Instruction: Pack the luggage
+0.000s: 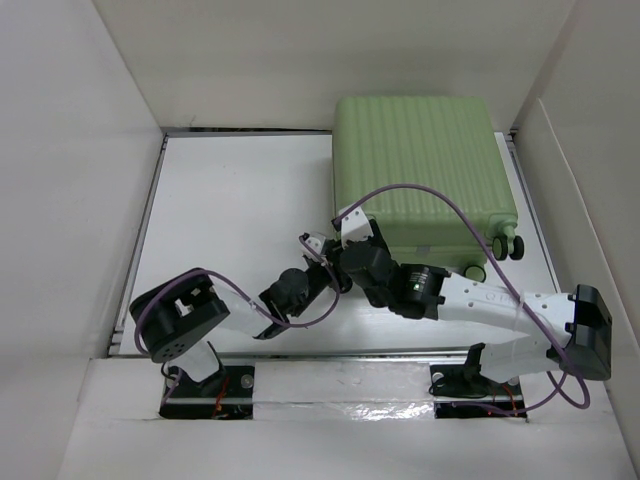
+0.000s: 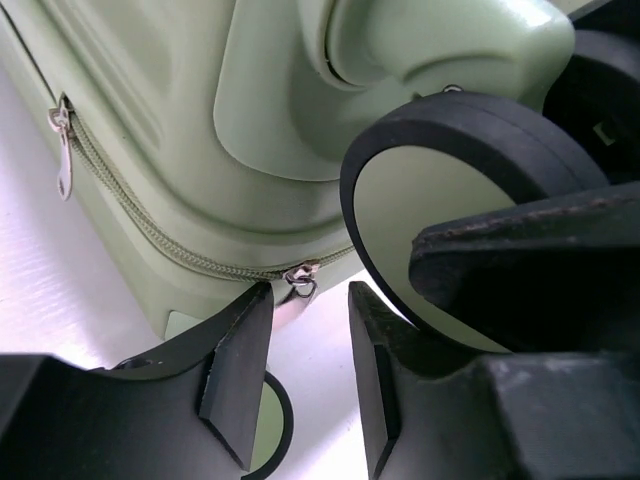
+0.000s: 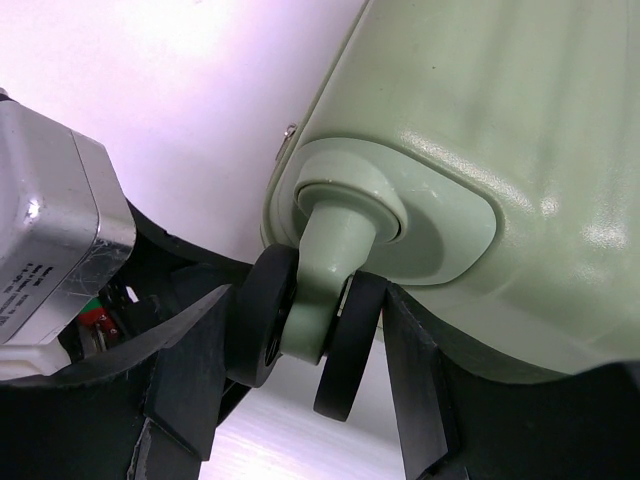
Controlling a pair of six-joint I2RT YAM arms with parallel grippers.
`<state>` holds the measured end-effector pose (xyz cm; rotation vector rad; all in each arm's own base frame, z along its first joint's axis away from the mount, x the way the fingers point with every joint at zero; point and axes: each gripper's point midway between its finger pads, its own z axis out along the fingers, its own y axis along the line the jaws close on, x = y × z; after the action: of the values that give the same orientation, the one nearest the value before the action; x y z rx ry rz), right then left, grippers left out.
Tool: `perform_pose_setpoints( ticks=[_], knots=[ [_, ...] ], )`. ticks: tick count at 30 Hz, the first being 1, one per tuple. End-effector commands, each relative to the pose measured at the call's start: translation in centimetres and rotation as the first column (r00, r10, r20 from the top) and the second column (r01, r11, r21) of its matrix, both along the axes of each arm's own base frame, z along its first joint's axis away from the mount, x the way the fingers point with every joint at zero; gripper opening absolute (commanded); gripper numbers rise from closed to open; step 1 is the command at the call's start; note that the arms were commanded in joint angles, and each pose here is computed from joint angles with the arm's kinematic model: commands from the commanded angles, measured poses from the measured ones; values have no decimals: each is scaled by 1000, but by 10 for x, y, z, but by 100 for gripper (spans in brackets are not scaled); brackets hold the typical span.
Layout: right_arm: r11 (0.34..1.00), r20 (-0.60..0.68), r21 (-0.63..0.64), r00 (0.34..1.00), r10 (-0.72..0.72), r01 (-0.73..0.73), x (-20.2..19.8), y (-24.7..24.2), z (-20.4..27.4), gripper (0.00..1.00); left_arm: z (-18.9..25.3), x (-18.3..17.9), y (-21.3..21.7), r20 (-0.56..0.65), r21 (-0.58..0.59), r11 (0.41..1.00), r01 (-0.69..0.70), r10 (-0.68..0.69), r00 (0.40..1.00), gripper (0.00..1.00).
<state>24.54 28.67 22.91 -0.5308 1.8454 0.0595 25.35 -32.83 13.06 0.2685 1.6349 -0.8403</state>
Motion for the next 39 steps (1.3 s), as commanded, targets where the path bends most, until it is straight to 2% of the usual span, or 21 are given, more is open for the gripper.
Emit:
perform_pose_setpoints(
  ticks=[1, 4, 7, 8, 10, 11, 24, 26, 31, 37, 39],
  knots=[
    [989, 0, 89, 993, 121, -121, -13, 24, 19, 18, 33, 15, -13, 70, -70, 998, -1, 6, 998, 35],
    [987, 0, 92, 991, 131, -130, -13, 26, 20, 18, 33, 20, -15, 71, -70, 997, -16, 21, 997, 35],
    [985, -2, 97, 990, 142, -141, -14, 29, 20, 17, 36, 25, -12, 64, -92, 994, -57, 63, 996, 27],
    [984, -3, 98, 989, 146, -145, -14, 30, 19, 18, 38, 27, -11, 67, -99, 993, -64, 71, 995, 16],
    [983, -2, 104, 989, 149, -148, -15, 31, 19, 18, 39, 32, -9, 58, -105, 990, -99, 105, 993, 2],
    [983, -1, 106, 989, 149, -148, -15, 31, 18, 18, 38, 34, -8, 50, -110, 988, -112, 118, 992, 0],
    [981, -6, 107, 987, 162, -160, -15, 34, 15, 17, 41, 42, 6, 5, -182, 954, -237, 242, 970, 0],
    [982, -7, 106, 988, 157, -155, -16, 31, 13, 16, 34, 43, 14, -6, -136, 952, -274, 275, 961, 0],
    [985, -10, 105, 990, 141, -139, -19, 18, 11, 1, 9, 49, 58, -36, -16, 928, -373, 372, 928, 0],
    [979, -37, 110, 983, 178, -173, -32, 10, 4, 0, -2, 50, 93, -39, 68, 898, -434, 437, 899, 0],
    [975, -42, 115, 980, 195, -189, -35, 10, 3, 0, 2, 61, 108, -27, 80, 875, -477, 481, 876, 0]
  ],
)
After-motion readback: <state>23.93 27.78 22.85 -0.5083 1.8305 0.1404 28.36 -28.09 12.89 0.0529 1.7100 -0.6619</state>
